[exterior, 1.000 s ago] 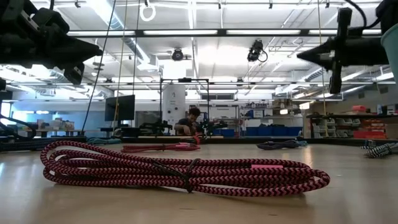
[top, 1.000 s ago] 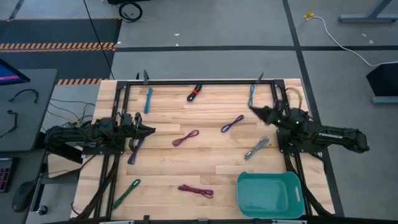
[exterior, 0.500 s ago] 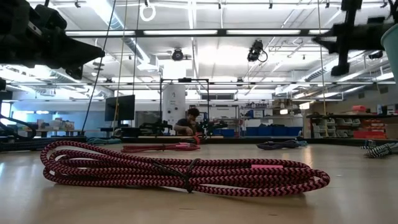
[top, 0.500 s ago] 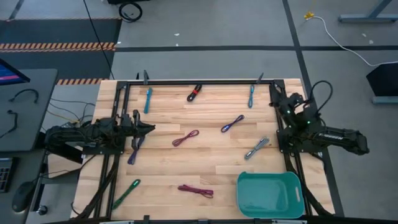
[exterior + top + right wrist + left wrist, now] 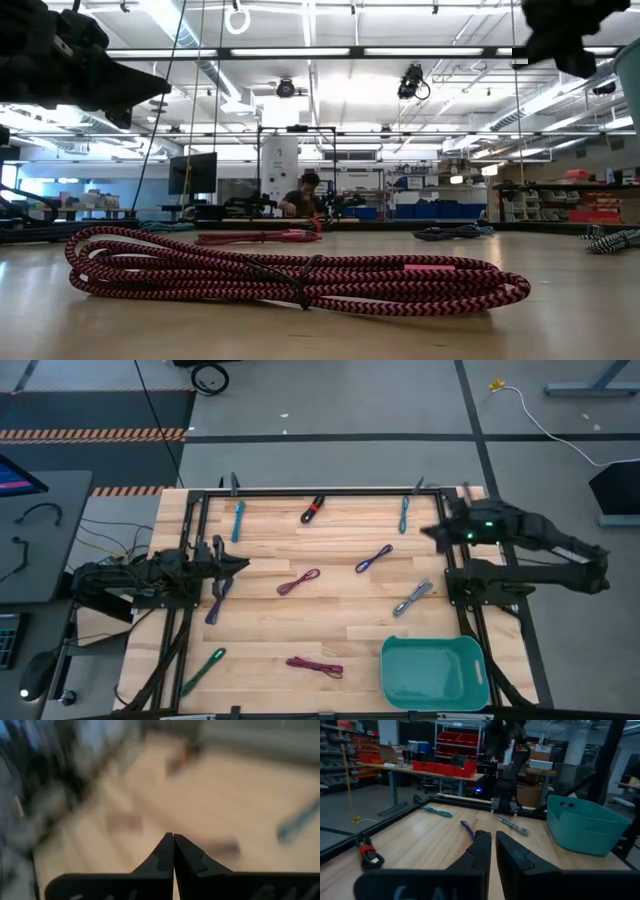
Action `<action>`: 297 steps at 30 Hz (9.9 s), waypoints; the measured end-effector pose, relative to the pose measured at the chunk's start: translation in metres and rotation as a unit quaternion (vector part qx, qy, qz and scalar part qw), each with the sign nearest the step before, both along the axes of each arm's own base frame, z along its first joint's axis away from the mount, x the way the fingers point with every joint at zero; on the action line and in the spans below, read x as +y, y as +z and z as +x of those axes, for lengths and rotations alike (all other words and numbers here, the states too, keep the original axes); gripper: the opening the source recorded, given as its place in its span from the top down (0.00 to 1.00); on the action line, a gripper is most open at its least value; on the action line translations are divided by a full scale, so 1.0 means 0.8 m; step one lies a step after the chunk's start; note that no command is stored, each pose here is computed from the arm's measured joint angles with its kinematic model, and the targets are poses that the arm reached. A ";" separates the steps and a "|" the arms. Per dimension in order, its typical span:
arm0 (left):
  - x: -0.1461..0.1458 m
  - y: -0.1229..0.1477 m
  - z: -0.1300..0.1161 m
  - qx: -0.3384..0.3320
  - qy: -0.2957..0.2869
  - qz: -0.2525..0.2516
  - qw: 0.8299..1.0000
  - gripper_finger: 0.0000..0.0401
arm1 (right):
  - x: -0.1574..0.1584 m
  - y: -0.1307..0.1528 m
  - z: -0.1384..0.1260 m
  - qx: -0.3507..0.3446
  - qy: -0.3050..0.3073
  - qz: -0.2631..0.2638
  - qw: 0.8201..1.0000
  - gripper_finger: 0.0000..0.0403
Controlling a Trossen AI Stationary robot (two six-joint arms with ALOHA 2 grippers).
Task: Pick and place USB-C Cables
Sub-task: Put the white charger cable into the green bin, then put the pink charger cable into the green bin, then put the purple charger cable into the green bin
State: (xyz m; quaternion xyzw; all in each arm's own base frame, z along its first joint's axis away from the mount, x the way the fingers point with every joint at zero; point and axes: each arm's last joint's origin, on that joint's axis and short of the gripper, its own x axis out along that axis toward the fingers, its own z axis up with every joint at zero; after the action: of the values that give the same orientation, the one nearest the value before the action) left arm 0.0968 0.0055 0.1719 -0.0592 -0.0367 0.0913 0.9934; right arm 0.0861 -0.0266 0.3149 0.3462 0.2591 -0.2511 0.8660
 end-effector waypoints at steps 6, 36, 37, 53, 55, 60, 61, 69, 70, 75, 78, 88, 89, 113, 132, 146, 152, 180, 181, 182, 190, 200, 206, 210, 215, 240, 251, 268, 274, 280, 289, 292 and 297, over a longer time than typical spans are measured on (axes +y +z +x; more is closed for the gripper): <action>0.001 0.000 0.000 0.000 0.015 0.000 1.000 0.94 | 0.005 -0.042 0.029 0.167 0.194 0.050 0.965 0.93; 0.001 0.000 0.000 0.000 0.017 0.000 1.000 0.92 | 0.107 -0.231 0.161 0.423 0.436 -0.080 0.790 0.50; 0.001 0.000 0.000 0.001 0.017 0.004 1.000 0.92 | 0.109 -0.234 0.162 0.428 0.441 -0.081 0.785 0.51; 0.001 0.001 0.000 -0.009 0.015 -0.030 0.999 0.91 | 0.103 -0.216 0.170 0.422 0.432 -0.082 0.793 0.97; 0.001 0.001 0.000 -0.010 0.015 -0.030 0.999 0.91 | 0.104 -0.194 0.175 0.425 0.421 -0.078 0.797 0.97; 0.001 0.001 0.000 -0.010 0.014 -0.032 0.999 0.93 | 0.107 -0.130 0.186 0.416 0.364 -0.049 0.832 0.98; 0.001 0.001 0.000 -0.011 0.014 -0.038 0.999 0.93 | 0.110 -0.114 0.189 0.395 0.341 -0.038 0.852 0.98; 0.001 0.001 0.000 -0.013 0.012 -0.044 0.999 0.91 | 0.151 -0.045 0.170 0.191 0.188 0.096 0.959 0.98; 0.001 0.001 0.000 -0.012 0.012 -0.042 0.999 0.91 | 0.160 -0.040 0.168 0.162 0.171 0.113 0.965 0.98; 0.001 0.001 0.000 -0.013 0.012 -0.043 0.999 0.92 | 0.216 -0.021 0.155 0.016 0.129 0.187 0.974 0.98; 0.001 0.001 0.000 -0.013 0.012 -0.043 0.999 0.93 | 0.249 -0.031 0.137 -0.004 0.069 0.209 0.976 0.98; 0.001 0.001 0.000 -0.013 0.012 -0.043 0.999 0.92 | 0.325 -0.110 0.122 0.050 -0.066 0.281 0.956 0.98; 0.001 0.001 0.000 -0.013 0.012 -0.043 0.999 0.91 | 0.329 -0.118 0.124 0.062 -0.066 0.283 0.955 0.98; 0.001 0.002 0.000 -0.023 0.012 -0.064 0.998 0.91 | 0.303 -0.131 0.131 0.181 -0.065 0.232 0.953 0.73; 0.001 0.013 -0.002 -0.088 -0.003 -0.160 0.983 0.91 | 0.231 -0.019 0.197 0.022 0.130 0.460 0.878 0.63; 0.001 0.024 -0.004 -0.147 -0.020 -0.237 0.960 0.91 | 0.035 -0.055 0.317 -0.109 0.221 0.277 0.929 0.64; 0.001 0.023 -0.004 -0.149 -0.023 -0.259 0.954 0.92 | 0.007 -0.090 0.386 -0.111 0.361 0.077 0.923 0.64; 0.001 0.015 -0.002 -0.116 -0.014 -0.269 0.956 0.92 | -0.021 -0.256 0.478 0.106 0.471 -0.269 0.834 0.65; 0.001 0.015 -0.002 -0.117 -0.015 -0.270 0.955 0.92 | -0.023 -0.257 0.477 0.104 0.474 -0.262 0.834 0.66; 0.001 0.015 -0.002 -0.118 -0.015 -0.271 0.955 0.91 | -0.024 -0.259 0.476 0.105 0.475 -0.254 0.836 0.68; 0.002 0.015 -0.002 -0.119 -0.013 -0.267 0.956 0.93 | -0.032 -0.254 0.463 0.141 0.387 -0.115 0.904 0.96; 0.003 0.014 -0.002 -0.111 0.007 -0.233 0.966 0.91 | -0.008 -0.163 0.376 0.247 0.211 0.007 0.946 0.97; 0.004 0.016 -0.003 -0.113 0.033 -0.197 0.973 0.93 | 0.077 -0.134 0.289 0.158 0.140 0.100 0.972 0.97; 0.004 0.015 -0.003 -0.111 0.036 -0.197 0.973 0.93 | 0.145 -0.106 0.237 0.061 0.079 0.119 0.988 0.97; 0.004 0.015 -0.003 -0.111 0.036 -0.198 0.973 0.91 | 0.220 -0.090 0.169 0.000 0.062 0.137 0.989 0.97; 0.003 0.024 -0.005 -0.176 -0.016 -0.347 0.921 0.90 | 0.302 -0.152 0.063 0.166 0.123 0.198 0.958 0.72; 0.006 0.031 -0.008 -0.253 -0.037 -0.522 0.814 0.90 | 0.296 -0.086 0.062 0.029 0.211 0.274 0.938 0.69; 0.007 0.073 0.010 -0.253 -0.003 -0.461 0.850 0.96 | 0.226 -0.022 0.116 -0.216 0.115 -0.095 0.965 0.69; -0.004 0.171 0.047 -0.093 0.022 -0.322 0.942 0.99 | 0.175 -0.003 0.137 -0.226 0.090 -0.113 0.963 0.69; -0.006 0.192 0.067 0.302 0.193 -0.288 0.888 0.98 | 0.148 0.005 0.145 -0.231 0.119 -0.110 0.959 0.69; -0.006 0.101 0.071 0.566 0.345 -0.355 0.659 0.93 | 0.148 0.002 0.150 -0.220 0.173 -0.112 0.954 0.69; -0.007 0.061 0.076 0.572 0.329 -0.387 0.644 0.88 | 0.147 -0.001 0.154 -0.219 0.150 -0.110 0.958 0.69; -0.001 0.003 0.071 0.563 0.339 -0.424 0.623 0.73 | 0.148 -0.002 0.157 -0.220 0.144 -0.103 0.959 0.69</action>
State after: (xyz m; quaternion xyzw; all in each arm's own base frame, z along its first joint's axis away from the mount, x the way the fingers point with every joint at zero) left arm 0.1538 0.0044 0.1746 -0.3938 0.5555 0.4427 0.5834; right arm 0.2117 0.0917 0.3130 0.2614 0.0816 -0.0667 0.9595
